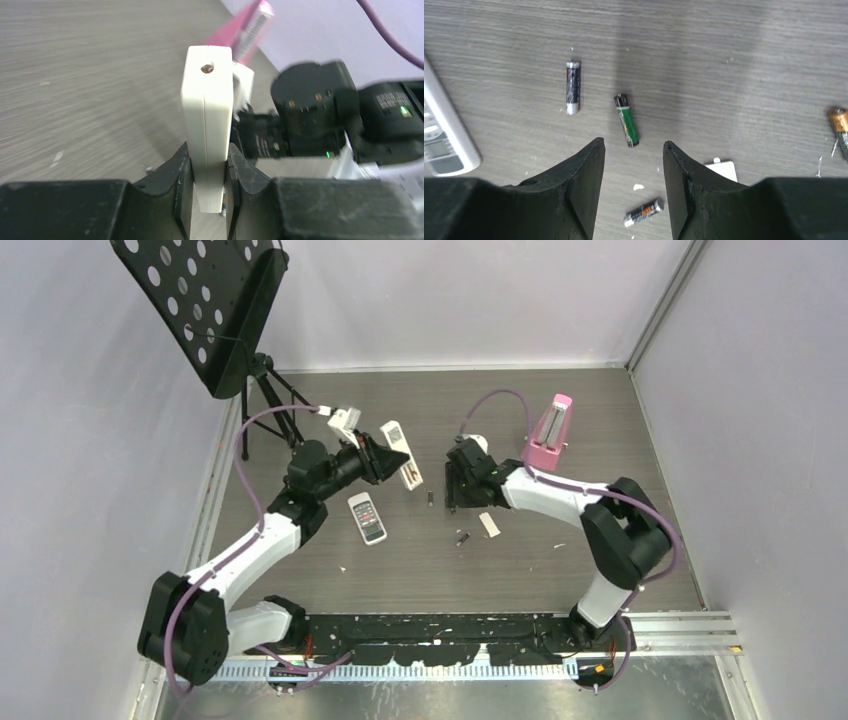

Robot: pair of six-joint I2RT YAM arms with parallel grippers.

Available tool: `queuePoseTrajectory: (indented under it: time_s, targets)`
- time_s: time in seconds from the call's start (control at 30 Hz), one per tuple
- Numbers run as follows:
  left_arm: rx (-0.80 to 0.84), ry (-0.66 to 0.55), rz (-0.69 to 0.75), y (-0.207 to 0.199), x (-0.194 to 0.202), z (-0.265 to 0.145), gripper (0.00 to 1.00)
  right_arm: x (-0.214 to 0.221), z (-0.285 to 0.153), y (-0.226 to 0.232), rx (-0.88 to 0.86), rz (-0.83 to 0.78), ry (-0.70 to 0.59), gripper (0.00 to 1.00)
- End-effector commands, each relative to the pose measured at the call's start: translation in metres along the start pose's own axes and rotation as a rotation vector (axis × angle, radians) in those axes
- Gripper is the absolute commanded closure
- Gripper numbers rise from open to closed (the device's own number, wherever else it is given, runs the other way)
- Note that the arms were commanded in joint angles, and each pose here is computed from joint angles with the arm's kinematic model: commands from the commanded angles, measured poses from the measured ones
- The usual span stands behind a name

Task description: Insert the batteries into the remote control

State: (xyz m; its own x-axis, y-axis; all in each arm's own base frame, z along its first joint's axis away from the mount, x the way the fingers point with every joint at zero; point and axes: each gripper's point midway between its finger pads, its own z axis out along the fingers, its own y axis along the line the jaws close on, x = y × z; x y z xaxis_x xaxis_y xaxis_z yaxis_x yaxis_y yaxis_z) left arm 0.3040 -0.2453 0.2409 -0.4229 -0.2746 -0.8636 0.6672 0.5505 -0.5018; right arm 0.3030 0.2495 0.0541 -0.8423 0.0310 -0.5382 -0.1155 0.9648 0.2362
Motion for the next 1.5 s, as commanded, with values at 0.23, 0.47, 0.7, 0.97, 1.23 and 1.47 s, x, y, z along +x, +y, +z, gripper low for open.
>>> queuePoseTrajectory:
  time_s: [0.23,0.47,0.7,0.97,1.23,1.47]
  targets:
    - [-0.457,-0.139,0.000,0.072,-0.012,-0.034,1.00,-0.007,0.028,0.016,0.118,-0.184,0.002,0.53]
    - [-0.437,-0.102,-0.010,0.073,-0.003,-0.028,1.00,-0.002,0.037,0.013,0.172,-0.204,0.016,0.70]
    - [-0.386,-0.082,-0.005,0.067,0.001,-0.022,1.00,0.001,0.036,0.002,0.210,-0.175,0.012,0.91]
    - [-0.134,-0.014,-0.012,0.032,0.014,0.001,1.00,-0.030,0.002,0.008,0.134,-0.090,-0.153,0.96]
    - [0.031,-0.058,-0.104,0.002,-0.006,0.016,1.00,-0.082,-0.097,0.033,-0.078,-0.020,-0.393,0.95]
    - [0.199,0.028,-0.305,-0.024,-0.011,0.042,1.00,-0.102,-0.161,0.074,-0.359,0.009,-0.488,0.92]
